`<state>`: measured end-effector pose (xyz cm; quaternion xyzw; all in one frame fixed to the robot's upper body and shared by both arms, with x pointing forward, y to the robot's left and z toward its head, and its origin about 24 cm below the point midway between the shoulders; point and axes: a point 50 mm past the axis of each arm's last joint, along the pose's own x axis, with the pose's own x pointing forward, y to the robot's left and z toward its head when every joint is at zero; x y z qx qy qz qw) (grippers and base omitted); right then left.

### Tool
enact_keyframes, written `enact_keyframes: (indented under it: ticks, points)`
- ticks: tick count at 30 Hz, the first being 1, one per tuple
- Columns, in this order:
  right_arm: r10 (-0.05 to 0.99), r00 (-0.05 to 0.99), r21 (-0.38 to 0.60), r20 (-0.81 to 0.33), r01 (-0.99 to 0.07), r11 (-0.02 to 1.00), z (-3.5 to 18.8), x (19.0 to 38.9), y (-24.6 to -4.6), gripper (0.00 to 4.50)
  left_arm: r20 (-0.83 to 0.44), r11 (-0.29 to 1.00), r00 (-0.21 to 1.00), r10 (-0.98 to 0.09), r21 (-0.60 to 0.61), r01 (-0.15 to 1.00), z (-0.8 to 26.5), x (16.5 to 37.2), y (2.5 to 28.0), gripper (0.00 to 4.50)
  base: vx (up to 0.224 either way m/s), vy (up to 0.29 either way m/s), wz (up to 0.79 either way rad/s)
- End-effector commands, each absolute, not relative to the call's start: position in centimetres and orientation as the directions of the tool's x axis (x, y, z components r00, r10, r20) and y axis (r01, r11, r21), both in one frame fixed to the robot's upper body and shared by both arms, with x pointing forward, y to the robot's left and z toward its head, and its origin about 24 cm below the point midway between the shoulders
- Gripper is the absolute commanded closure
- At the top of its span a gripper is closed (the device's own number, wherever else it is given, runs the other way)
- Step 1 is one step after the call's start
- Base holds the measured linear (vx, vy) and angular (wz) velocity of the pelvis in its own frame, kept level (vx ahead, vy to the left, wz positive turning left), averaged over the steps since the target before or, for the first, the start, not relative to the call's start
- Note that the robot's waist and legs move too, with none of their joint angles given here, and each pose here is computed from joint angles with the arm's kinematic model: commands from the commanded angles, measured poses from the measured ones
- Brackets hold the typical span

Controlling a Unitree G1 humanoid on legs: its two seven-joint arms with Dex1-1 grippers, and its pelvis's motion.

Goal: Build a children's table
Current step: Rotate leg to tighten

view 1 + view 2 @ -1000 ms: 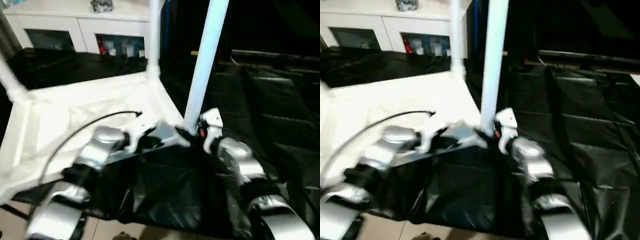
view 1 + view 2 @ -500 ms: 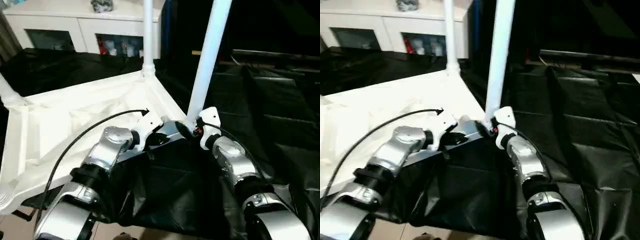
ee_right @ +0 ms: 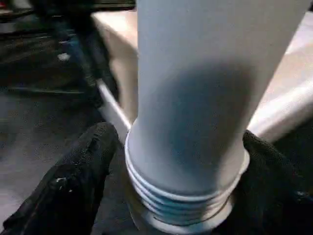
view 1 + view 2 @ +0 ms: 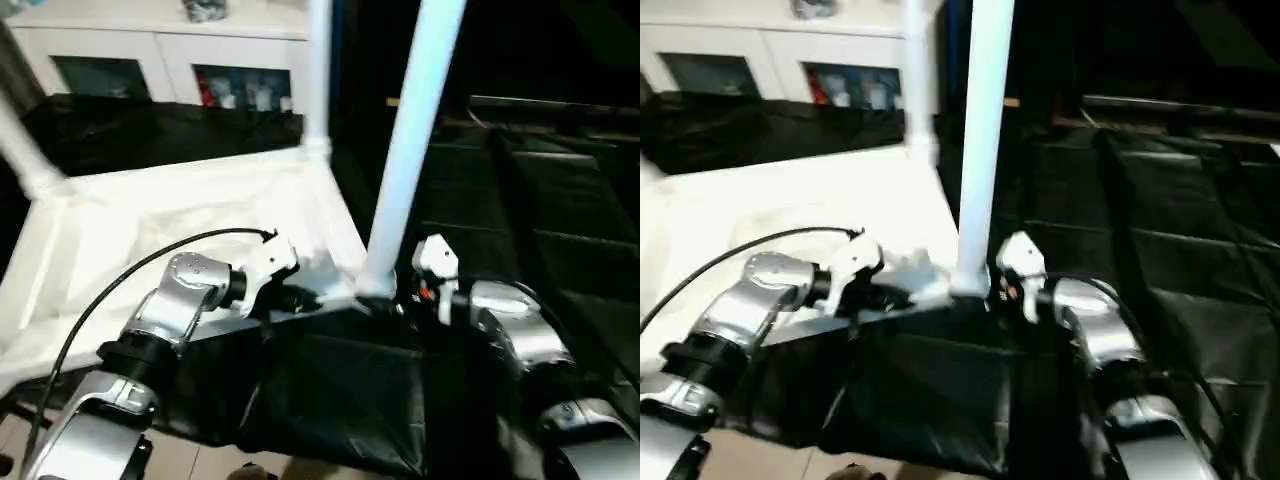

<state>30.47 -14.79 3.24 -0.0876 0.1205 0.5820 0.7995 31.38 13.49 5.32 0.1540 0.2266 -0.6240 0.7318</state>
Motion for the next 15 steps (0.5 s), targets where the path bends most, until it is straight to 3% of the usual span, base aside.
enact_keyframes:
  ticks: [1, 7, 15]
  points:
    - [0.931, 0.131, 0.077, -0.341, -0.983, 0.166, 1.7, 28.8, -13.2, 0.72, -0.481, 0.118, 0.095, -0.872, -0.018, 0.993, 6.6, 31.6, 12.5, 4.50, 0.000, 0.000, 0.00]
    - [0.933, 0.117, 0.082, -0.339, -0.985, 0.154, 1.7, 28.6, -13.1, 0.72, -0.484, 0.121, 0.096, -0.870, -0.020, 0.992, 6.6, 31.7, 12.9, 4.50, 0.000, 0.000, 0.00]
    - [0.943, 0.138, 0.099, -0.302, -0.980, 0.175, 1.8, 28.7, -12.2, 1.41, -0.462, 0.165, 0.148, -0.875, 0.002, 0.986, 6.7, 31.8, 12.8, 4.50, 0.000, 0.000, 0.00]
